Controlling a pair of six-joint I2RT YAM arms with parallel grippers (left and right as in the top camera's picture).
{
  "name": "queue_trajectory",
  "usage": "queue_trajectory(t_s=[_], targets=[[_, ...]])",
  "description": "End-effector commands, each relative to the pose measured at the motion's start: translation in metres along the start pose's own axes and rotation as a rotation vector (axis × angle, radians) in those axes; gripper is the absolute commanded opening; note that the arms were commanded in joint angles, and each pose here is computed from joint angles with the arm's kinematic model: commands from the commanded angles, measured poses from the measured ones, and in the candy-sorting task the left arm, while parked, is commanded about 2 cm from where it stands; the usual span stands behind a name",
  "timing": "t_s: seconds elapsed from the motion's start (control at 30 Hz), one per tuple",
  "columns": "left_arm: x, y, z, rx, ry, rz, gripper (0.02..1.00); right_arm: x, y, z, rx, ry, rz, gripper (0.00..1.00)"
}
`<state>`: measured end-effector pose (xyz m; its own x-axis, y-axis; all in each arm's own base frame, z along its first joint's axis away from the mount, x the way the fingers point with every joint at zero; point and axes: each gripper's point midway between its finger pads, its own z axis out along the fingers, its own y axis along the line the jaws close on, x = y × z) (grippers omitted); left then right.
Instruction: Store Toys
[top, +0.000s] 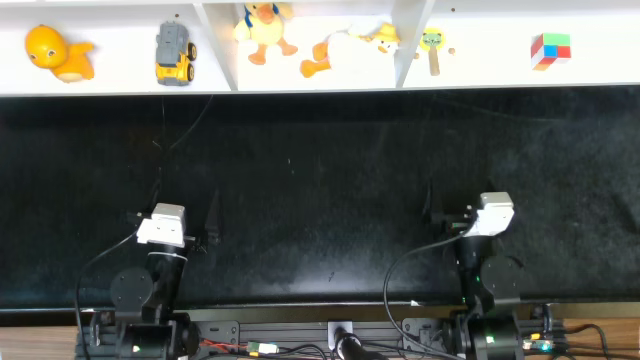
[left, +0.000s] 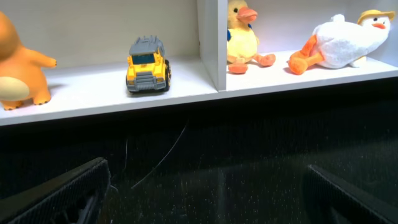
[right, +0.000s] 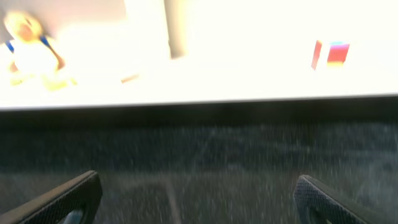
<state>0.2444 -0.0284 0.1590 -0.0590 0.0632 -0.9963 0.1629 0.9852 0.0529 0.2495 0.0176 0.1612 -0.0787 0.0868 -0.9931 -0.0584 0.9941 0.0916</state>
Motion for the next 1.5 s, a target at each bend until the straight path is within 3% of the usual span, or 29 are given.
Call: queue_trajectory(t_s=[0.03,0.33,0.6,1.5], targets=[[-0.001,-0.003,-0.001,0.014,-0.006,0.017,0.998,-0.016,0.004,-0.004,-0.019,-0.086,0.008,0.996],[-0.001,-0.003,-0.001,0.014,-0.006,0.017,0.998,-0.011,0.003,-0.004,-0.017,-0.065,0.008,0.993],[-0.001,-0.003,-0.001,0.014,-0.006,0.017,0.998,-0.012,-0.013,-0.004,0.05,-0.071,0.011,0.993],[-0.001,-0.003,-0.001,0.014,-0.006,0.016,0.998,-0.012,-0.013,-0.004,0.049,-0.069,0.011,0.993]])
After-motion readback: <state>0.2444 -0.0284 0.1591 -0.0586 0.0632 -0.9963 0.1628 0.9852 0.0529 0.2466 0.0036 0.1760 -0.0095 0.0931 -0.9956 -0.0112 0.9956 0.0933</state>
